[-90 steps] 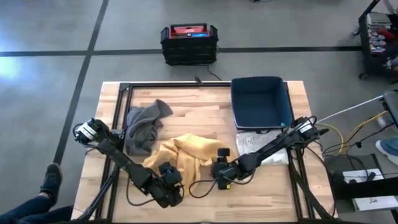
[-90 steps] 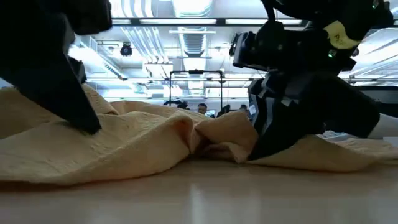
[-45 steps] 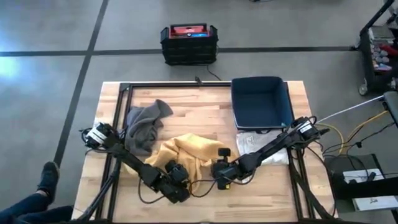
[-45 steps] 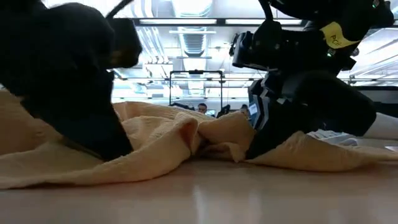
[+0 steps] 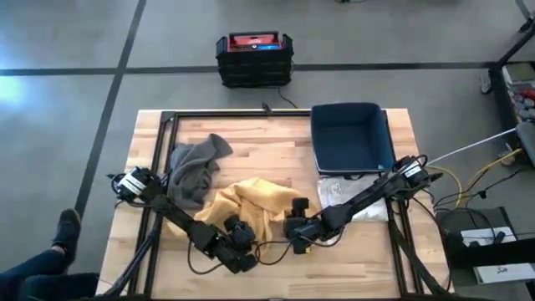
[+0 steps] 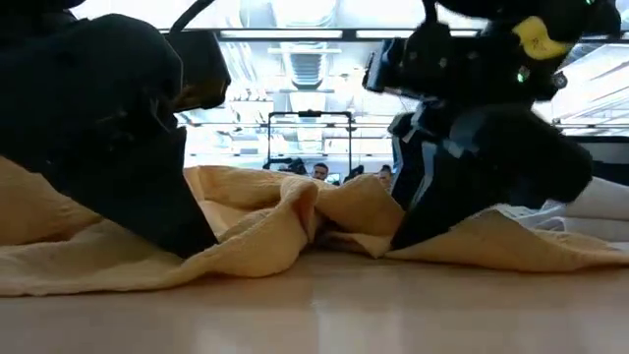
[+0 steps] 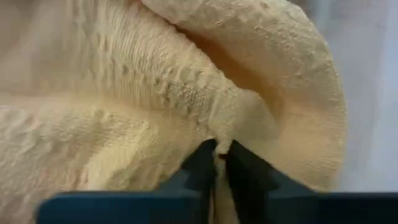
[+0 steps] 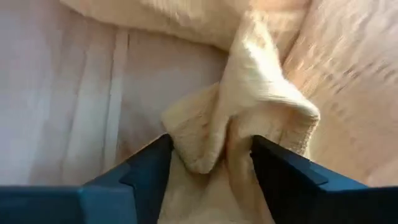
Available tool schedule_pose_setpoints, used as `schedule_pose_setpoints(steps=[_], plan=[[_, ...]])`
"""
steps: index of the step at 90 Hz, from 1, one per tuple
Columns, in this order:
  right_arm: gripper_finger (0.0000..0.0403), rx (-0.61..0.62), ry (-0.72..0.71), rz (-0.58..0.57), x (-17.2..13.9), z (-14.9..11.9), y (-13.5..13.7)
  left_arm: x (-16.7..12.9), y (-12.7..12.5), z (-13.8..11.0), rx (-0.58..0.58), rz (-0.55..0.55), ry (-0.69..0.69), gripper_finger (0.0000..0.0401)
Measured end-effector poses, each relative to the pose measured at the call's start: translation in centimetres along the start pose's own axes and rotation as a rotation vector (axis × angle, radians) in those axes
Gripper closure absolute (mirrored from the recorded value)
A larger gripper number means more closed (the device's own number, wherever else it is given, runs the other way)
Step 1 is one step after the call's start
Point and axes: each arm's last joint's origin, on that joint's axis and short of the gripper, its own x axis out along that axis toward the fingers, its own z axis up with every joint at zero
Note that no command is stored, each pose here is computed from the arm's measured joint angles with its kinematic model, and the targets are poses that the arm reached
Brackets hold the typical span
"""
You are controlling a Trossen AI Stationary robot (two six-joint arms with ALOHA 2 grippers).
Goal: Fold towel
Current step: Fold the yellow towel
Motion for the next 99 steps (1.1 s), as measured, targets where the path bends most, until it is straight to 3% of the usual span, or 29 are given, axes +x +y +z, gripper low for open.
schedule_pose_setpoints(steps=[20, 48, 72, 99], plan=[[0.0185, 0.007, -0.095, 0.023, -2.9, 1.5, -1.0, -2.5, -0.8, 1.0, 0.025, -0.057, 0.021, 0.0399], [0.0204, -0.019, -0.084, 0.13, -3.3, 1.6, -0.7, -7.2, -2.7, 2.5, 0.08, -0.111, 0.042, 0.0401], [0.0206, -0.011, -0.119, 0.165, -3.4, 2.1, -0.3, -9.2, -3.6, 3.0, 0.098, -0.153, 0.014, 0.0401], [0.0238, -0.084, -0.067, 0.027, -0.2, 0.9, 0.4, -9.0, -3.4, 2.9, 0.101, -0.137, 0.009, 0.0401]])
